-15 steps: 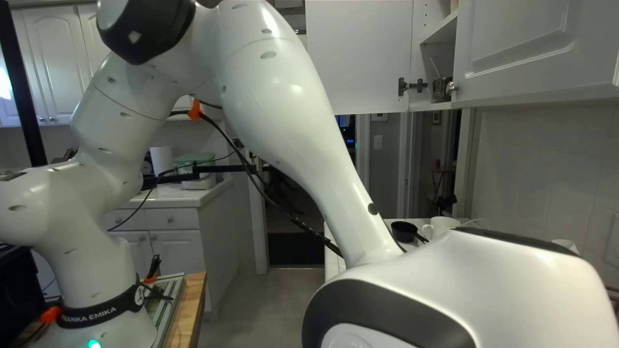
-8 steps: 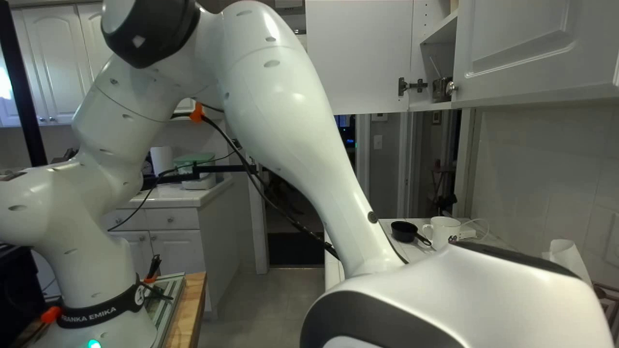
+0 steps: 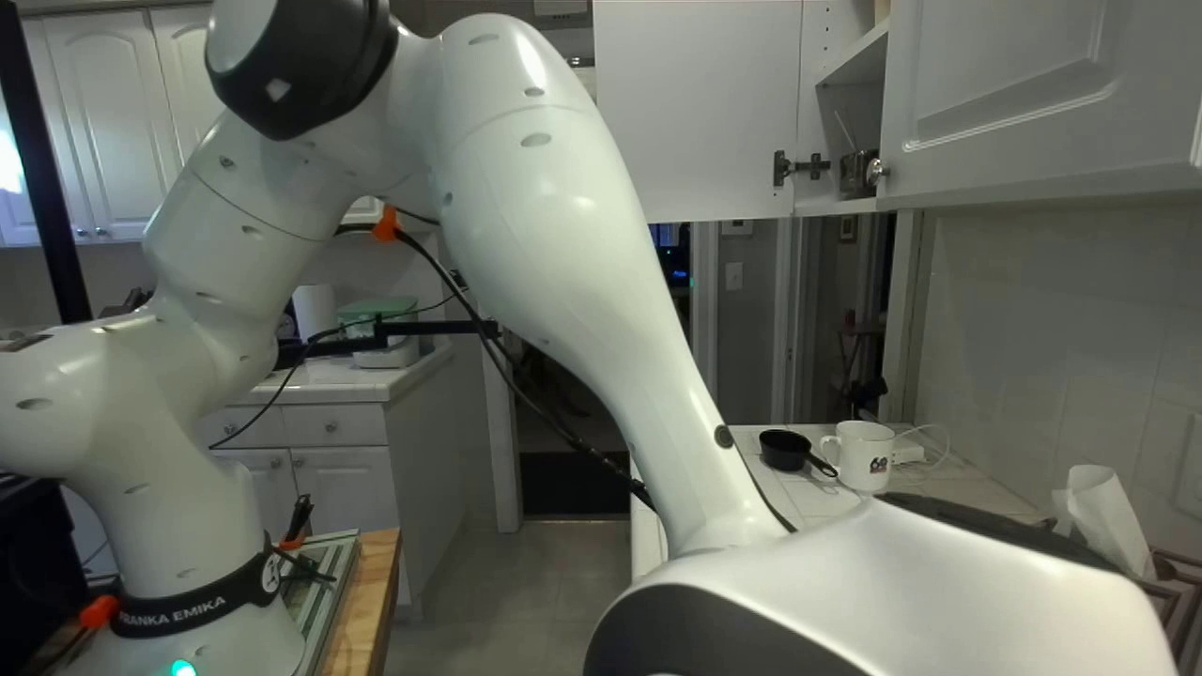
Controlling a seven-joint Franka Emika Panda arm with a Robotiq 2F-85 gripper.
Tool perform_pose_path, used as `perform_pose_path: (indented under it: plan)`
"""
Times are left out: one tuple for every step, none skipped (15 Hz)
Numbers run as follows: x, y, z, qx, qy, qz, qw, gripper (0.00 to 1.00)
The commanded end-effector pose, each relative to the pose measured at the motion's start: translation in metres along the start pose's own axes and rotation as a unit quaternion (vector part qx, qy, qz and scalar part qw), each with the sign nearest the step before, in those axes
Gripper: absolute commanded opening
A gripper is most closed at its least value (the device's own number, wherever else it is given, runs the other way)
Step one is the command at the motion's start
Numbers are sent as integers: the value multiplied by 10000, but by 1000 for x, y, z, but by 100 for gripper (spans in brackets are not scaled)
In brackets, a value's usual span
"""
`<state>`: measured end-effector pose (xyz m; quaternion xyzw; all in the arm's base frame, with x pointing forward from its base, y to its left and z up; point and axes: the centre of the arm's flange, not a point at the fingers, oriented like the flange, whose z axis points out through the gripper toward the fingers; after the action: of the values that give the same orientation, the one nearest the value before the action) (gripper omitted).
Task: Hang the coat hanger on the knob of the cupboard
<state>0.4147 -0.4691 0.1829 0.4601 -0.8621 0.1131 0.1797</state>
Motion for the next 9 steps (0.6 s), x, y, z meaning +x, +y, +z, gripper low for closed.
perform_pose_path:
  plan:
    - [-4,1,5,-70,-11,165,9998,1]
    - [-3,2,4,-64,-1,172,9998,3]
    - [-2,3,1,-49,4,183,9998,3]
    - [1,6,-6,12,45,206,9998,3]
    - [5,8,-15,83,75,203,9997,3]
    - [9,11,-23,160,127,185,9996,3]
    - [15,15,-36,272,198,124,9994,3]
    - [20,19,-47,376,260,67,9989,3]
    - [25,23,-59,488,322,-44,9983,3]
